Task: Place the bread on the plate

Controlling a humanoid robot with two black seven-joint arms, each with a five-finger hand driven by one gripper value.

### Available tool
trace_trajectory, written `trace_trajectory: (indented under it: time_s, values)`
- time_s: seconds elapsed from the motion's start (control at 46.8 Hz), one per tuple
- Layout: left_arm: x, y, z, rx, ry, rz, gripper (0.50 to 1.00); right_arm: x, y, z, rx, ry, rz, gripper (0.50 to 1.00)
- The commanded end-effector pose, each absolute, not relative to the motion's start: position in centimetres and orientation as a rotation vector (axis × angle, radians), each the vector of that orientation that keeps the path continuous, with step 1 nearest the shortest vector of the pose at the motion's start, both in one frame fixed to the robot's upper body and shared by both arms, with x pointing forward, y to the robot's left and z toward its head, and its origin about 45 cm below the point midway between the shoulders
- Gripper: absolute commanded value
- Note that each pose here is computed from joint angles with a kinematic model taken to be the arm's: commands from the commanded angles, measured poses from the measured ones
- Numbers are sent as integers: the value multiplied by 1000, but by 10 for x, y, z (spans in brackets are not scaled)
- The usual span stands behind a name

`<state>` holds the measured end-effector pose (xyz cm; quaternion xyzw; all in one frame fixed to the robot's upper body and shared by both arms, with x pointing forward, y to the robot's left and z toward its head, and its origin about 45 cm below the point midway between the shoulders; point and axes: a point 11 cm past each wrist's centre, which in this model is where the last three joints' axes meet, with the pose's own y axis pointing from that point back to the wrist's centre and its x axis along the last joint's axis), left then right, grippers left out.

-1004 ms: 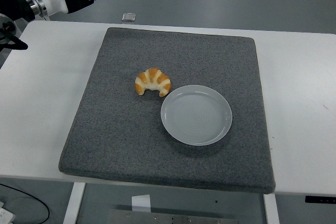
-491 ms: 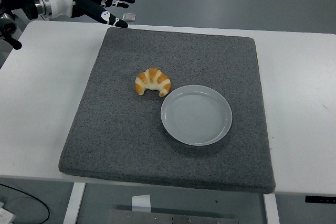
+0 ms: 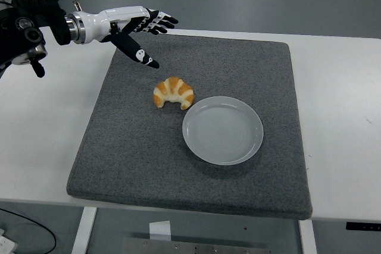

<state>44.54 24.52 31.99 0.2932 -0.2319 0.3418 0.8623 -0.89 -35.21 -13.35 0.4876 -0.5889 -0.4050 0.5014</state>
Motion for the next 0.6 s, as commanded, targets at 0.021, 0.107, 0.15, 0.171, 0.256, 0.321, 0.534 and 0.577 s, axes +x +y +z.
trace_trajectory:
  time_s: [0.021, 0.107, 0.15, 0.171, 0.256, 0.321, 0.534, 0.577]
  values:
    - [443, 237, 308, 654, -540, 709, 994, -9, -352, -133, 1179, -1423, -979, 932]
    - [442, 234, 299, 683, -584, 710, 992, -9, -352, -133, 1179, -1423, -979, 932]
    - [442, 231, 294, 700, -607, 710, 992, -9, -352, -133, 1179, -1423, -979, 932]
    - [442, 229, 292, 703, -620, 709, 992, -9, -352, -133, 1179, -1423, -979, 932]
    - [440, 225, 279, 729, -658, 711, 992, -9, -352, -133, 1179, -1423, -979, 932]
    - [439, 218, 270, 737, -684, 709, 994, -9, -352, -133, 1179, -1423, -979, 932]
    - [440, 207, 255, 752, -704, 710, 992, -9, -352, -133, 1179, -1423, -979, 932]
    - [440, 207, 250, 757, -697, 712, 992, -9, -352, -134, 1180, -1423, -980, 932]
